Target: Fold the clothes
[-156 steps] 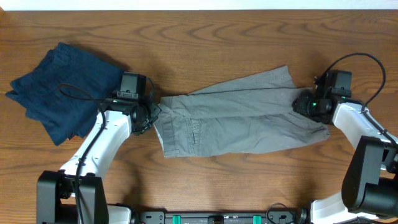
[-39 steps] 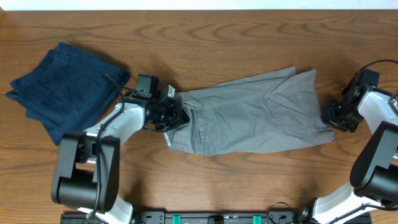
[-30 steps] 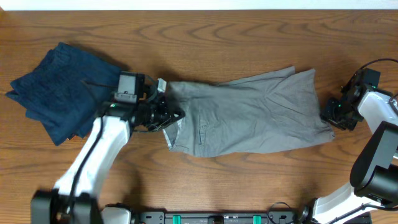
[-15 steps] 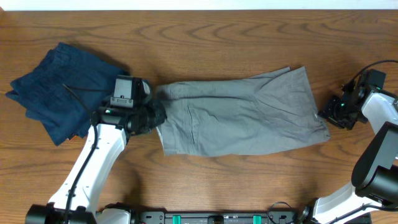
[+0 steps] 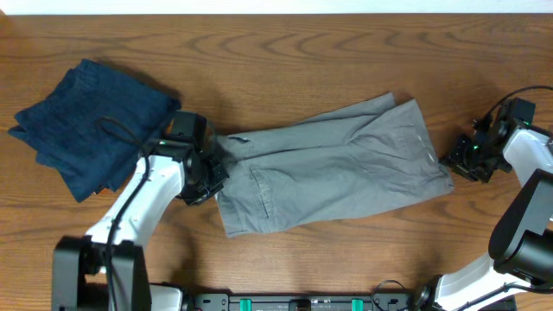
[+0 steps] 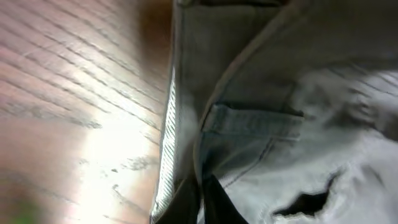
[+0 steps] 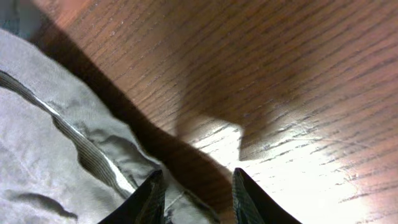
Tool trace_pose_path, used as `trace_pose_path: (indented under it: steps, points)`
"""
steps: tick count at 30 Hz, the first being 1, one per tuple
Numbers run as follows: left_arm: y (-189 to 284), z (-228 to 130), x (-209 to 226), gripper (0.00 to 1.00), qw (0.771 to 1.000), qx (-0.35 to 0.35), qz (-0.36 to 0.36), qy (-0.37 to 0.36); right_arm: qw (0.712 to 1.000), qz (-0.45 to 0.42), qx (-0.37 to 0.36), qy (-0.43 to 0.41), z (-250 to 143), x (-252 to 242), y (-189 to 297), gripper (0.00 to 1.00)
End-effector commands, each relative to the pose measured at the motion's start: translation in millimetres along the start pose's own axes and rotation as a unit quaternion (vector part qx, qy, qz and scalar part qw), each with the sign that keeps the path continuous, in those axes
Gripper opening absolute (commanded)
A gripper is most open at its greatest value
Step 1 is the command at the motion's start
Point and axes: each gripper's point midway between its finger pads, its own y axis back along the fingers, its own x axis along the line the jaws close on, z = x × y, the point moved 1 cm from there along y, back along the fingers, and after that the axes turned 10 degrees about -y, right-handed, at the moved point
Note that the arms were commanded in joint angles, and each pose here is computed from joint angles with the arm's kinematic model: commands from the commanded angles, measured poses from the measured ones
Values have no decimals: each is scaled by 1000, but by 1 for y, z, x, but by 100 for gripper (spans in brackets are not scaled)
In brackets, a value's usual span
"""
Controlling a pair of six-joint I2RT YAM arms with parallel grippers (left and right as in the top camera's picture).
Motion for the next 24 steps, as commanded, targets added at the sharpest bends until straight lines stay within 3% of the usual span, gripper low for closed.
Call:
trace_pose_path:
  steps: [1,4,7,12,17,21,24]
  points:
    - [-9,2,12,27,999,2,32,28,999,30,3,32,-1,10,1,38]
    - [-12,-1,10,79,999,12,28,29,997,63,-22,42,9,26,17,41]
    - [-12,-5,7,100,999,24,17,30,989,115,-49,74,18,53,49,45]
    - [-13,2,3,98,1000,11,8,26,974,156,-62,152,7,89,83,48]
    - [-22,6,-3,98,1000,7,4,5,961,151,-33,231,-27,118,77,49]
    - [-38,-2,-3,86,999,44,5,9,954,128,-21,269,-48,132,66,49]
    - [-48,-7,-5,70,998,68,-4,8,948,122,-11,293,-61,143,61,48]
